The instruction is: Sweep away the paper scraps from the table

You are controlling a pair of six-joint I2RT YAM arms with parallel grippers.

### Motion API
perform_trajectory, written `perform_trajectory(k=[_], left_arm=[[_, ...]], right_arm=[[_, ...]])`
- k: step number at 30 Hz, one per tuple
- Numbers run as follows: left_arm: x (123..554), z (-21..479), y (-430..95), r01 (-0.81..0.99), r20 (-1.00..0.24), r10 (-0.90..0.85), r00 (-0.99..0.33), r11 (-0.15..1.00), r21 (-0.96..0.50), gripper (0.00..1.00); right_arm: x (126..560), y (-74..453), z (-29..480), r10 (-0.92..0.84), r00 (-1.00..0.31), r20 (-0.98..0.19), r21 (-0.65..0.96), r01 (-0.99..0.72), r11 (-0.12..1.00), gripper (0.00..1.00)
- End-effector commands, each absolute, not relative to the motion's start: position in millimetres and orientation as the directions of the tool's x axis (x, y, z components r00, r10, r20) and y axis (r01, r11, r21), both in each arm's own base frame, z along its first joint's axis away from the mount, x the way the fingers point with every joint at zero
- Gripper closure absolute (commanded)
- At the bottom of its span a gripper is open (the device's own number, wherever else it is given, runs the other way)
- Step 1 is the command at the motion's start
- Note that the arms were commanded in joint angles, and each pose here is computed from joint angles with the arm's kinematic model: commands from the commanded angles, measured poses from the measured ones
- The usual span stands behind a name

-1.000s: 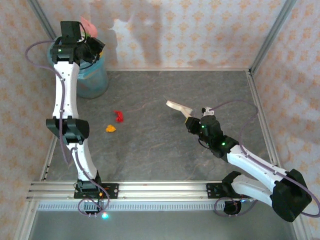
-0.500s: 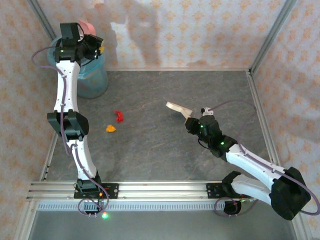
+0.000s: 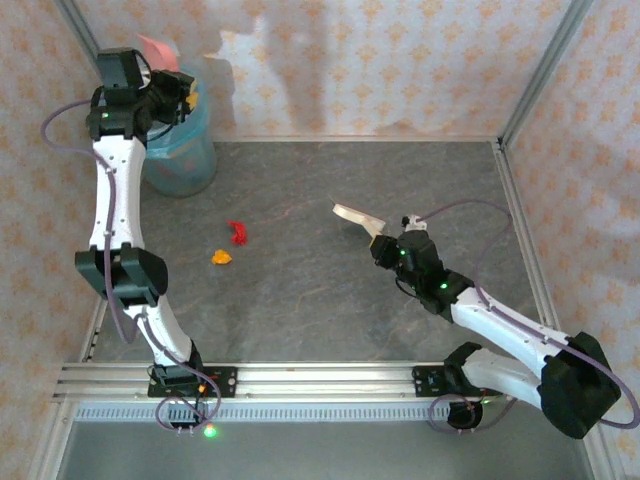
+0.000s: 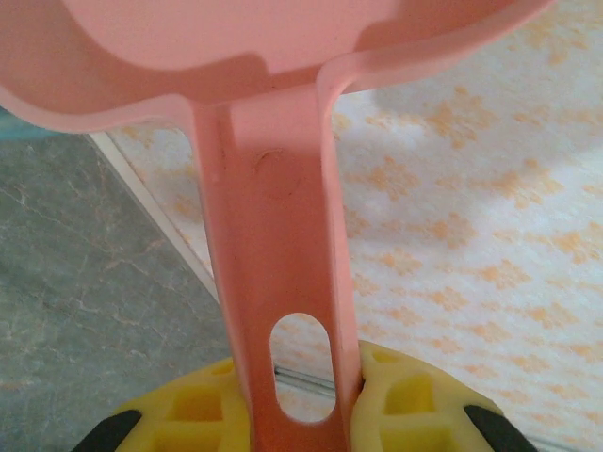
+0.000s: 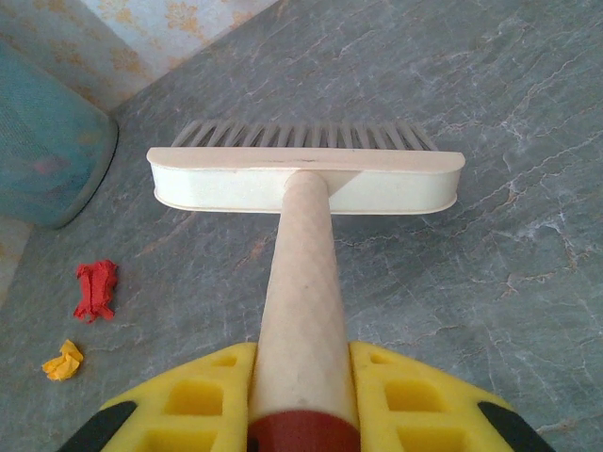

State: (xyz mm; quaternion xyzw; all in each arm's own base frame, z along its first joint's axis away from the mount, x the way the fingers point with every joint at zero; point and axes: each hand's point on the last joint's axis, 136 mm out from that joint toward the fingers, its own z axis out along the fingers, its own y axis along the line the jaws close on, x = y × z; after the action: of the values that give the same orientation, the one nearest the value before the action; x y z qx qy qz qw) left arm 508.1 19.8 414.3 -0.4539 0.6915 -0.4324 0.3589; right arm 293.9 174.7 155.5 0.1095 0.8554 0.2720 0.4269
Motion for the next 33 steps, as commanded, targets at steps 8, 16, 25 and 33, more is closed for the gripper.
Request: perform_trajectory(k=[8,16,25,33], left_arm=[[410.5,442.0,-24.3,-0.254,-0.307,-0.873,-0.38,0.417,-0.873,1.0],[321.0,412.5,-98.4,-0.135,-0.467,-0.684,-0.56,0.631,-0.764,1.0],[235.5,302.8,-129.2,-0.038,-0.511,-0.334,-0.792,0.863,-0.504,1.0],[202.5,237.0,-67.6,-0.083,-0.537,-0.122,-0.835,0.992,-0.096,1.0]], right_arm=[[303.6,171.1,177.8,0.472,-0.549,-0.69,0.584,-0.035,0.811,1.0],[302.5,169.3,177.6,0.479,-0.544,-0.689,0.588,-0.033,0.808,1.0],[301.6,168.2,178.5,0.483,-0.539,-0.69,0.591,-0.034,0.806,1.0],[302.1,183.4,183.6,0.451,-0.558,-0.697,0.601,-0.11,0.792,1.0]])
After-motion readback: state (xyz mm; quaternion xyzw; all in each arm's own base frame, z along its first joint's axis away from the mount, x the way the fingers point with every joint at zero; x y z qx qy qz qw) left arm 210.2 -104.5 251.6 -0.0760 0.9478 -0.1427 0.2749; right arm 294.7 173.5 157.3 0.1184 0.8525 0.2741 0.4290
